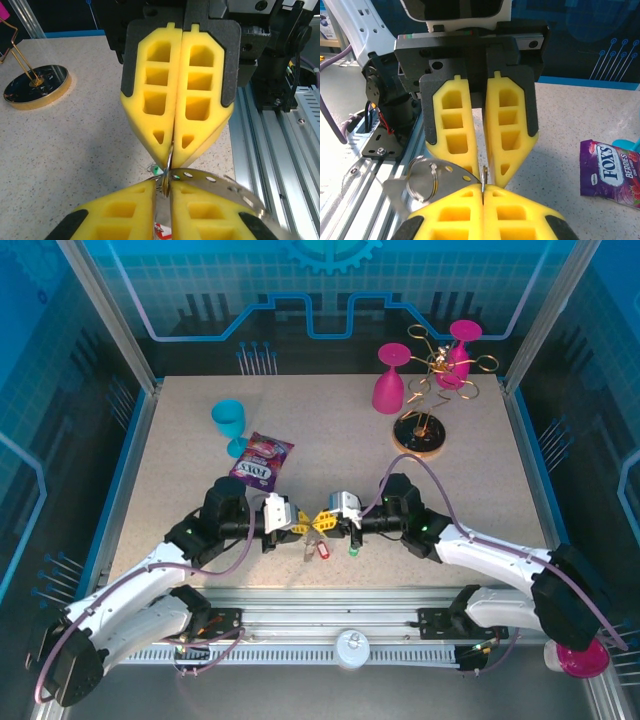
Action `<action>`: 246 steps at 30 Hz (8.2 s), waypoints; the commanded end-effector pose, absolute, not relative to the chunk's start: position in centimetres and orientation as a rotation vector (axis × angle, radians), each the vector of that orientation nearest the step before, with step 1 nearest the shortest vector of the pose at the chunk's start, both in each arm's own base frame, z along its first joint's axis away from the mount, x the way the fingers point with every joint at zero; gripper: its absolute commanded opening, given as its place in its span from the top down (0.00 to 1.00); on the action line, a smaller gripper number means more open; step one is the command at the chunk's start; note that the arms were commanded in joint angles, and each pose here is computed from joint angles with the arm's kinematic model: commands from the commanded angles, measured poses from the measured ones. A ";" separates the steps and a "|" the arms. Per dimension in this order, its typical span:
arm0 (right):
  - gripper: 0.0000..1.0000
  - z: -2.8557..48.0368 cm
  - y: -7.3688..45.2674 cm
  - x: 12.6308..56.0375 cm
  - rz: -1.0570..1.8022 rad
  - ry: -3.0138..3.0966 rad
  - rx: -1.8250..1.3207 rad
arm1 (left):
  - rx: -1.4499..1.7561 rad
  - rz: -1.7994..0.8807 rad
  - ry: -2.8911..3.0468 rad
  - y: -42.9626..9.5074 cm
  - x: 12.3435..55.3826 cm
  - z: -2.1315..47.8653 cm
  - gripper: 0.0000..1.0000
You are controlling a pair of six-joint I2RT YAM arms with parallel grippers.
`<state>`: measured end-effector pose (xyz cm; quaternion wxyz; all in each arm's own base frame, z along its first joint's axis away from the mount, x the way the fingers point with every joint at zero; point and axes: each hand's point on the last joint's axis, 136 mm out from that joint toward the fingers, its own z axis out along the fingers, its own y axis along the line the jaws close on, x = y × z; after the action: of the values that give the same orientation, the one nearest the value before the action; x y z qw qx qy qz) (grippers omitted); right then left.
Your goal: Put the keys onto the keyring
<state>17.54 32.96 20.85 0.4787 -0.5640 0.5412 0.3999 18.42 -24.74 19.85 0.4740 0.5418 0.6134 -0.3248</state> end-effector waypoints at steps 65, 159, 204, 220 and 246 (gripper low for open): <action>1.00 21.3 35.4 16.4 0.851 1.263 -1.478 | 1.478 -0.605 1.495 -24.5 18.3 19.8 0.85; 0.68 15.2 24.4 23.8 0.698 2.254 -0.653 | 1.618 0.173 1.611 -21.9 25.8 10.7 1.00; 0.76 5.1 33.2 21.2 0.992 2.727 -0.662 | 0.079 -0.530 2.077 -15.2 32.6 17.7 0.27; 0.78 4.1 32.5 21.5 0.884 2.780 -0.661 | 0.077 -0.526 2.029 -14.8 32.3 18.5 0.27; 0.75 2.5 32.5 20.5 0.845 2.853 -0.674 | 0.092 -0.539 2.024 -15.1 32.3 18.5 0.27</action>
<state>20.99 31.74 2.27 0.0573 -0.2124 0.9372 0.2707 32.16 -15.24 17.85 0.4857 0.0407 0.8454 -0.2186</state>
